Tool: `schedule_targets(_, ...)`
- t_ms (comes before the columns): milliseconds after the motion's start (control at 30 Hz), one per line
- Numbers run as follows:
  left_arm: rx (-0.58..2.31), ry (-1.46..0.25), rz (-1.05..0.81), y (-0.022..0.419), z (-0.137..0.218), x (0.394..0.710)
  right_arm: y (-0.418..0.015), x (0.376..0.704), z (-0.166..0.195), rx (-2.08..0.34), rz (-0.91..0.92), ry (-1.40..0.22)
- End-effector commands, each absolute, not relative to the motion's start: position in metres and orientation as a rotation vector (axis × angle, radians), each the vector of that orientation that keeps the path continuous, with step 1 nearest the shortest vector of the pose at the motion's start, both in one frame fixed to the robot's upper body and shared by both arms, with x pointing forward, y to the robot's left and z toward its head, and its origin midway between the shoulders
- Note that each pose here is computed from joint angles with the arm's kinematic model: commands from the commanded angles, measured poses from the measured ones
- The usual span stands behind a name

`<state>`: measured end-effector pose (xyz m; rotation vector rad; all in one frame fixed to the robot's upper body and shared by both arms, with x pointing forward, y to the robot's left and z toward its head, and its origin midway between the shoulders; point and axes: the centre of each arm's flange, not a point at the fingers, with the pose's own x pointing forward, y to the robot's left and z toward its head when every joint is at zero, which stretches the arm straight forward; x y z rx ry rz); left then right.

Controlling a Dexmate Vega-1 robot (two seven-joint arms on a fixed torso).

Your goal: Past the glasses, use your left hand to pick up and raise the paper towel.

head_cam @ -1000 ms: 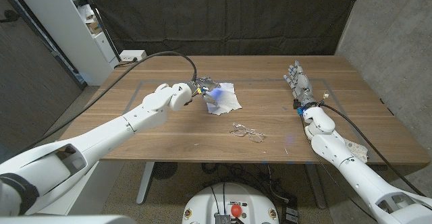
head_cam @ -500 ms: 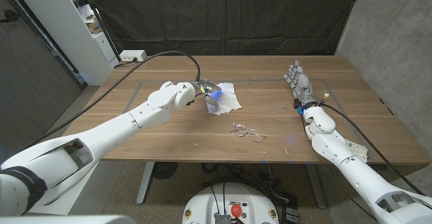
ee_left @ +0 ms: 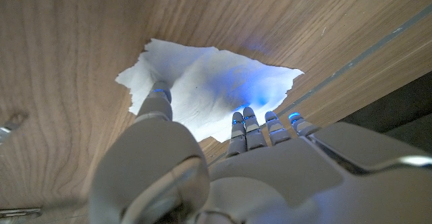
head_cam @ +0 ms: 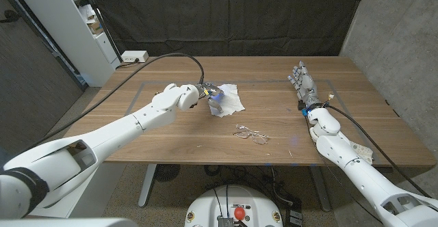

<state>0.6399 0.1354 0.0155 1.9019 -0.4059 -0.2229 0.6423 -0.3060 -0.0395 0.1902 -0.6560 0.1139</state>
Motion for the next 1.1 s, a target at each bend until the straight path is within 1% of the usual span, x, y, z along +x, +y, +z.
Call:
schedule_targets(33, 1.902, -0.406, -0.221, 0.133, 0.007, 0.639, -0.306, 0.639, -0.04, 0.187, 0.116, -0.657)
schedule_targets(1100, 1.887, -0.341, -0.266, 0.127, 0.0, 0.652, -0.308, 0.644, -0.041, 0.193, 0.111, -0.649)
